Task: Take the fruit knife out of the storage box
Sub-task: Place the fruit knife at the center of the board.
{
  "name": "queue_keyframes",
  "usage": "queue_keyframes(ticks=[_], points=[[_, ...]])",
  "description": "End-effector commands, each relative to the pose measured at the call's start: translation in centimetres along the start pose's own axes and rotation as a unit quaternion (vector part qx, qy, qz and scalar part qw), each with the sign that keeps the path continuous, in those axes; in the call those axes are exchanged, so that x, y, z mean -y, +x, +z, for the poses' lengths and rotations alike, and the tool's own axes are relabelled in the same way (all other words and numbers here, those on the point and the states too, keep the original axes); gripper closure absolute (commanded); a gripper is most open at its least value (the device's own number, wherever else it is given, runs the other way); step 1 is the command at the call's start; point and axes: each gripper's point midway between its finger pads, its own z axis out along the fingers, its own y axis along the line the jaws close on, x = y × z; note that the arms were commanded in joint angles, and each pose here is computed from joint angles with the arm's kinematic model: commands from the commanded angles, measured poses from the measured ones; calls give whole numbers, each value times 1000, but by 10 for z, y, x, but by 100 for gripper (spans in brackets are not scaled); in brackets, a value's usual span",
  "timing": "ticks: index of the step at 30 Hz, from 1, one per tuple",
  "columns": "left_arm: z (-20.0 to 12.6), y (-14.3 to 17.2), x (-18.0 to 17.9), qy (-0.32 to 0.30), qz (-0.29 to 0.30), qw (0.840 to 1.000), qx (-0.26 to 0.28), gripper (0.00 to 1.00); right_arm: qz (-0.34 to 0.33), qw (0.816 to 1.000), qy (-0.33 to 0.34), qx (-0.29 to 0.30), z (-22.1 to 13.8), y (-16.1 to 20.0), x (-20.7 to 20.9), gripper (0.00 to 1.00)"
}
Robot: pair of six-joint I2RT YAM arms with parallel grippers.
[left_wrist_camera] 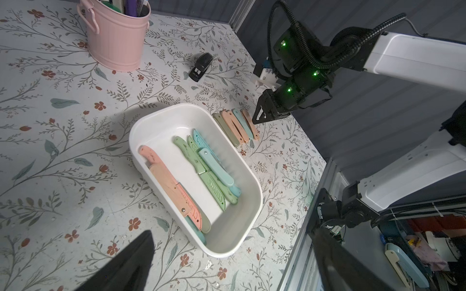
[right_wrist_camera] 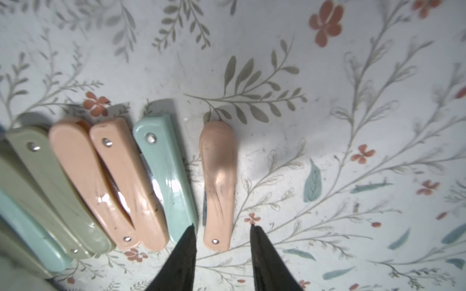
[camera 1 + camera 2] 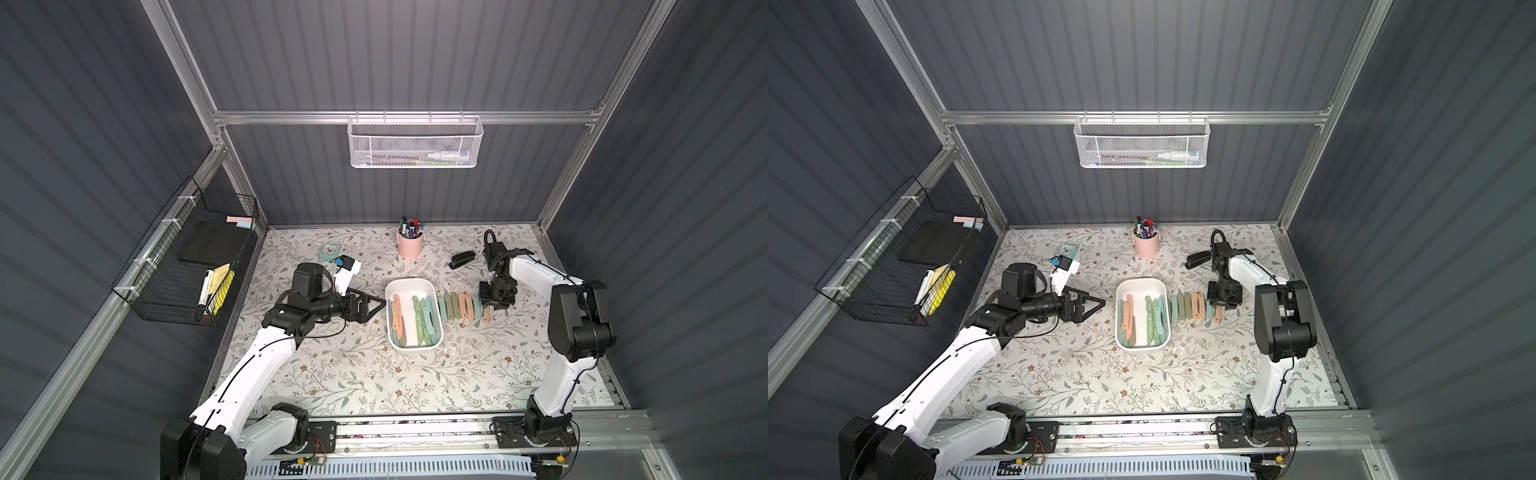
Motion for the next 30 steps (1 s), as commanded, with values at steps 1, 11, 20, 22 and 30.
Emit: queue_keyframes(ticks=[1, 11, 20, 22, 30], points=[[-2, -1, -7, -23, -3, 1000, -1, 1, -5, 1000, 10, 20, -22, -1, 2, 60], [16, -9, -47, -149, -61, 987, -12, 1, -8, 987, -62, 149, -68, -6, -41, 57], [85, 15, -25, -236, 6, 969, -72, 1, 11, 956, -207, 208, -85, -8, -70, 29], [100, 20, -18, -254, 24, 963, -82, 1, 11, 949, -236, 209, -88, -9, -77, 24], [141, 43, -27, -308, -14, 946, -105, 16, 8, 938, -260, 228, -106, -5, -80, 4]])
